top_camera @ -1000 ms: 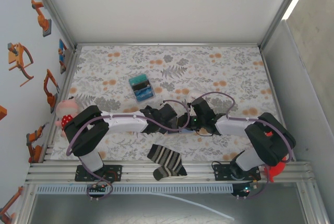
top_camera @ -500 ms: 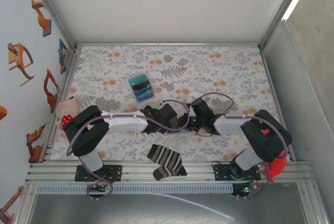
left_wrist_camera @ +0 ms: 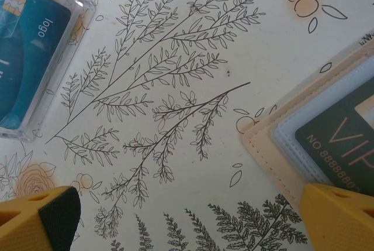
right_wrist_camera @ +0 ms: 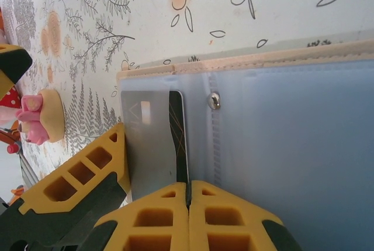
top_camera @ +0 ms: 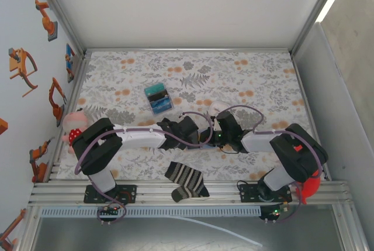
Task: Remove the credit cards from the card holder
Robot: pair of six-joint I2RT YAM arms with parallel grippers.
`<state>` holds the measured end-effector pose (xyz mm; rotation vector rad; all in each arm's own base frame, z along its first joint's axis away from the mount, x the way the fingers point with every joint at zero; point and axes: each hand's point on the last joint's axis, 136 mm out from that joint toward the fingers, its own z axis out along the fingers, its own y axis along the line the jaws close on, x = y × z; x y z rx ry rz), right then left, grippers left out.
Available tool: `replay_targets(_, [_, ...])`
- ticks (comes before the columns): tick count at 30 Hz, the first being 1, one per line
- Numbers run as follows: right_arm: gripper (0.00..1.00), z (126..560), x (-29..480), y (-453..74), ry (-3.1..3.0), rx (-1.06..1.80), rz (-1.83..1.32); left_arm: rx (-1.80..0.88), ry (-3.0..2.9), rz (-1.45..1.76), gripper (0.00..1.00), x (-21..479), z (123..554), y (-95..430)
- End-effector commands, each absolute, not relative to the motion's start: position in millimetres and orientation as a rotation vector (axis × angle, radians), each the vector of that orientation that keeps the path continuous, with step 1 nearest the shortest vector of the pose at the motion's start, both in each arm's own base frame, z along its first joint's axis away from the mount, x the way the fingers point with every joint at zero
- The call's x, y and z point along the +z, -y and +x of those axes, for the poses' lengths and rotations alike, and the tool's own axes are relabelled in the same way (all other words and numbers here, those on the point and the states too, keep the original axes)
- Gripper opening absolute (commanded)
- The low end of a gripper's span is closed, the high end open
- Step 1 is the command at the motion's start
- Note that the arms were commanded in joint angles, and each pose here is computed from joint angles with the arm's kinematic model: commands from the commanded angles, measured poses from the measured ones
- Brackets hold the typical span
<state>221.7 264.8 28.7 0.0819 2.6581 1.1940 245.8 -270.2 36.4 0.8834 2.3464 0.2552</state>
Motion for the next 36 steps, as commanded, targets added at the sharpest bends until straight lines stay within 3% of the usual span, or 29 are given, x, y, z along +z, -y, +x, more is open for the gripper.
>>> replay_targets(1, [0.0, 221.2, 39.6, -269.7, -2.615, 1.257, 0.056, 0.26, -2.383, 0.898, 0.97, 31.8, 239.8, 267.8])
replay_targets(24, [0.0, 224.9, 33.8, -241.4, -2.671, 1.035, 0.075, 0.245, -2.366, 0.867, 0.97, 45.1, 244.0, 266.5])
replay_targets(36, [0.0, 227.1, 38.1, -247.9, -2.654, 1.09, 0.074, 0.091, -2.271, 0.855, 0.97, 70.1, 249.2, 289.2])
